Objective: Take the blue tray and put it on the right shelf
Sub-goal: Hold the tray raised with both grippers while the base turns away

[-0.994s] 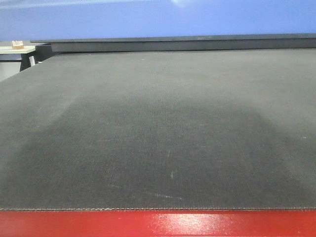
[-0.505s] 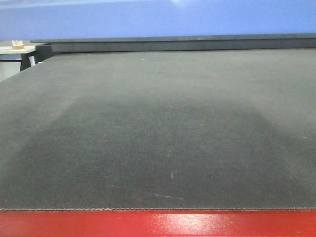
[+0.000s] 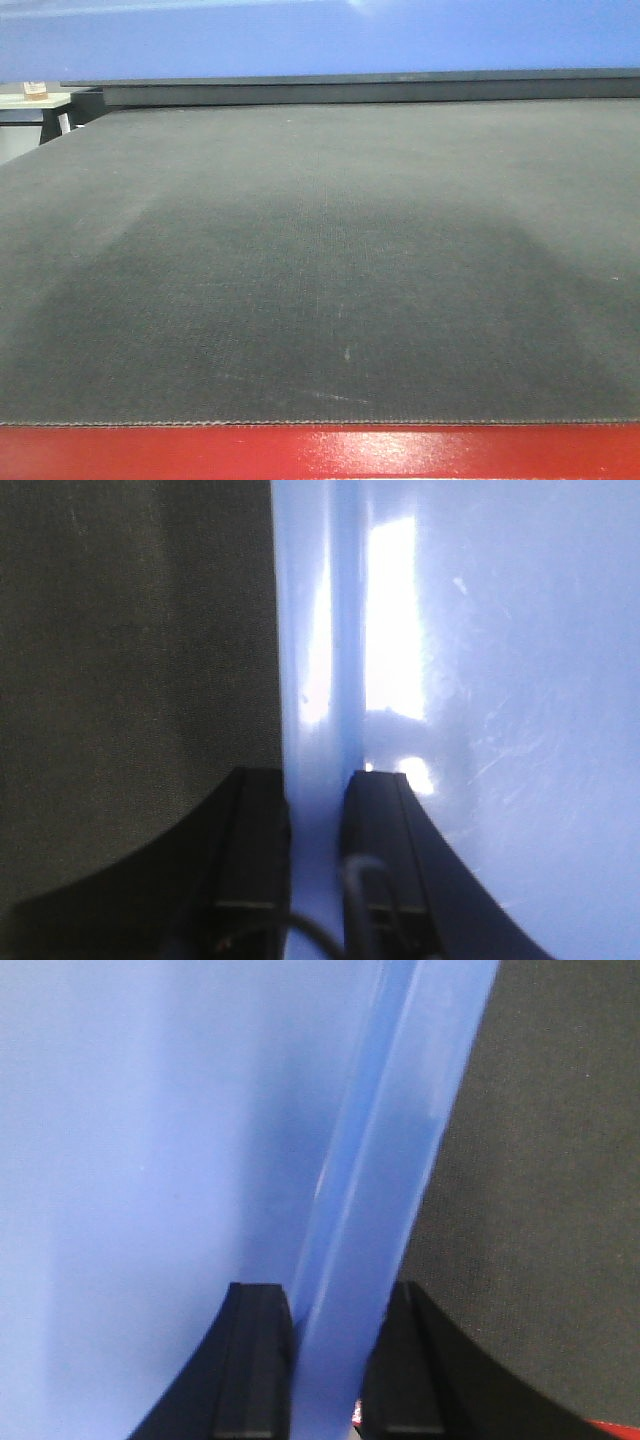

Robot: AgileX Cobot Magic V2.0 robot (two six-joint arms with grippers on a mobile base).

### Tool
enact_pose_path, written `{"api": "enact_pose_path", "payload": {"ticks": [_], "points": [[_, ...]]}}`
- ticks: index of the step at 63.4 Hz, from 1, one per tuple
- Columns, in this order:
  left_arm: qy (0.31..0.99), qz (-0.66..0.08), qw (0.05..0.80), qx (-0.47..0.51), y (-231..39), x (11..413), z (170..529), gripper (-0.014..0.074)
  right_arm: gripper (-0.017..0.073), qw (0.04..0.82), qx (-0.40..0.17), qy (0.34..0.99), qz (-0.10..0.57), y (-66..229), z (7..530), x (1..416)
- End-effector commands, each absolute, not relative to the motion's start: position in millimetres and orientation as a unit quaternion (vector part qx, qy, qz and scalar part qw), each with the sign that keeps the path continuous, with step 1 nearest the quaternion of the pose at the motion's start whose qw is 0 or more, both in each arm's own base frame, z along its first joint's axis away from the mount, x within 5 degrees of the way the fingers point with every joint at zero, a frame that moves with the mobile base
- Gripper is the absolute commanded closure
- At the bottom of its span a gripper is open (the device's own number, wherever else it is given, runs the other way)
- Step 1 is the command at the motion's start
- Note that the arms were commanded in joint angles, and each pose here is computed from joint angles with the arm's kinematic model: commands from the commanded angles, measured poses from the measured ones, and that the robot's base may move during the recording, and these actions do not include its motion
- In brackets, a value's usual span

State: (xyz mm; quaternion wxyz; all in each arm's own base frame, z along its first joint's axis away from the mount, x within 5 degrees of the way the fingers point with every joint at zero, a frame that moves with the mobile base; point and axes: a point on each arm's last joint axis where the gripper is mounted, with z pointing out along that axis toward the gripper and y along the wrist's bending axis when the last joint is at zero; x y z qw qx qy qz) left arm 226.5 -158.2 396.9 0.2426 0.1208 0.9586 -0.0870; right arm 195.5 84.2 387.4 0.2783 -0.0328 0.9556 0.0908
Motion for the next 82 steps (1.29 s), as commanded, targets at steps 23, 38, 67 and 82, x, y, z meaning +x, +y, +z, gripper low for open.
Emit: {"api": "enact_pose_path", "payload": {"ticks": [23,38,67,82], "points": [[0.959,-0.062,0.243,0.135,-147.2,214.0,411.5,0.0642,0.0536,0.325,-0.052,0.941,0.081,78.7,403.1,193.3],[0.959,-0.076,0.236,0.135,-149.5,212.4,411.2,0.0642,0.0536,0.325,-0.052,0.941,0.081,78.7,403.1,193.3],[0.960,-0.101,0.222,0.135,-153.6,209.4,410.9,0.0642,0.0536,0.325,-0.052,0.941,0.081,78.7,403.1,193.3],[0.960,-0.101,0.222,0.135,-153.6,209.4,410.9,0.0642,0.0536,0.325,-0.052,0.941,0.081,78.7,403.1,193.3]]}}
